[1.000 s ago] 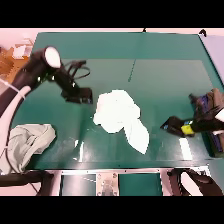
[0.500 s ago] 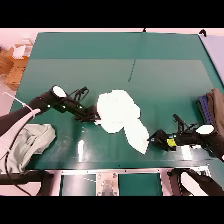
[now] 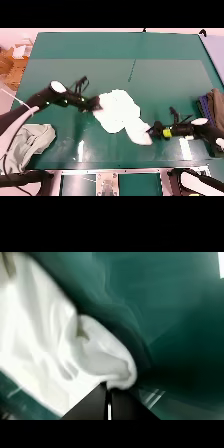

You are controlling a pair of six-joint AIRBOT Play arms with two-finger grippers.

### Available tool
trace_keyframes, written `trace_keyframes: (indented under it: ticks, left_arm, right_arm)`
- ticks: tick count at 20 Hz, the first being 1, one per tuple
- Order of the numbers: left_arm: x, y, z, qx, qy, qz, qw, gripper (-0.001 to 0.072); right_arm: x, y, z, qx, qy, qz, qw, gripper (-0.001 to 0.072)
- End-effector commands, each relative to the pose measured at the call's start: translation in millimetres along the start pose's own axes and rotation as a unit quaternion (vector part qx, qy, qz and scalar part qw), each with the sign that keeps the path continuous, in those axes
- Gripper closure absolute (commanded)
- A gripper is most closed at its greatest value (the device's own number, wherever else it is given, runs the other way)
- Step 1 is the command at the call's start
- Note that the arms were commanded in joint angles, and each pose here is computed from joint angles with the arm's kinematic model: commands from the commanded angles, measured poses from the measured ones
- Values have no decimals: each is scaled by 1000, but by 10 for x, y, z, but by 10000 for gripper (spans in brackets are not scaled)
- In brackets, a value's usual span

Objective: Fold the shirts.

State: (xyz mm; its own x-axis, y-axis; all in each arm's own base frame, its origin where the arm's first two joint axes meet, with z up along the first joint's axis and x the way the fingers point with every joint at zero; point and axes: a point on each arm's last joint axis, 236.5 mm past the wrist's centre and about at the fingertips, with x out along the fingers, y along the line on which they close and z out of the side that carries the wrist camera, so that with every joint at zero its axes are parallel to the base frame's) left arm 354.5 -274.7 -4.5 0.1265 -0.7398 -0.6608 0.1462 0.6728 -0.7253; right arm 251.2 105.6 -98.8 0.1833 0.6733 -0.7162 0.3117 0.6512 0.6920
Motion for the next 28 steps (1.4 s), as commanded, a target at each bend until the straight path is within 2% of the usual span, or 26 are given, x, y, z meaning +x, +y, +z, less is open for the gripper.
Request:
trace_keyframes:
  ticks: [1, 3, 4, 5, 8, 11, 12, 14, 16, 19, 25, 28]
  left_arm:
    - [-746, -829, 602, 125, -113, -13, 986, 683]
    - [-1571, -1592, 886, 227, -211, -13, 951, 683]
    - [-2075, -2011, 940, 271, -263, -12, 926, 684]
    - [-2557, -2394, 928, 308, -312, -12, 899, 683]
    - [-3974, -3436, 517, 403, -445, -24, 799, 684]
    - [-4827, -3953, -57, 439, -536, -57, 719, 684]
    - [-5005, -4026, -210, 442, -556, -65, 700, 683]
    - [-5261, -4120, -449, 450, -585, -73, 670, 683]
    - [-5299, -4113, -482, 450, -590, -69, 666, 684]
    - [-5004, -3825, -124, 422, -568, -33, 705, 683]
    - [-3723, -2375, 1241, 341, -463, 155, 804, 683]
    - [-2779, -1581, 1917, 301, -381, 197, 851, 683]
  right_arm:
    - [-546, 896, 578, -85, -52, 67, 993, 699]
    - [-1339, 1823, 981, -180, -149, 103, 967, 699]
    - [-1865, 2369, 1065, -239, -209, 117, 941, 699]
    - [-2386, 2872, 1030, -294, -265, 127, 910, 699]
    - [-3886, 4159, 398, -434, -425, 143, 781, 699]
    - [-4737, 4670, -355, -492, -530, 131, 678, 699]
    - [-4895, 4738, -525, -499, -554, 132, 653, 699]
    - [-5050, 4762, -664, -496, -582, 132, 631, 699]
    - [-5037, 4745, -607, -488, -581, 134, 637, 699]
    - [-4844, 4581, -158, -454, -566, 131, 675, 699]
    - [-3808, 3938, 1407, -358, -463, 107, 804, 698]
    - [-2969, 3505, 2088, -315, -374, 89, 867, 699]
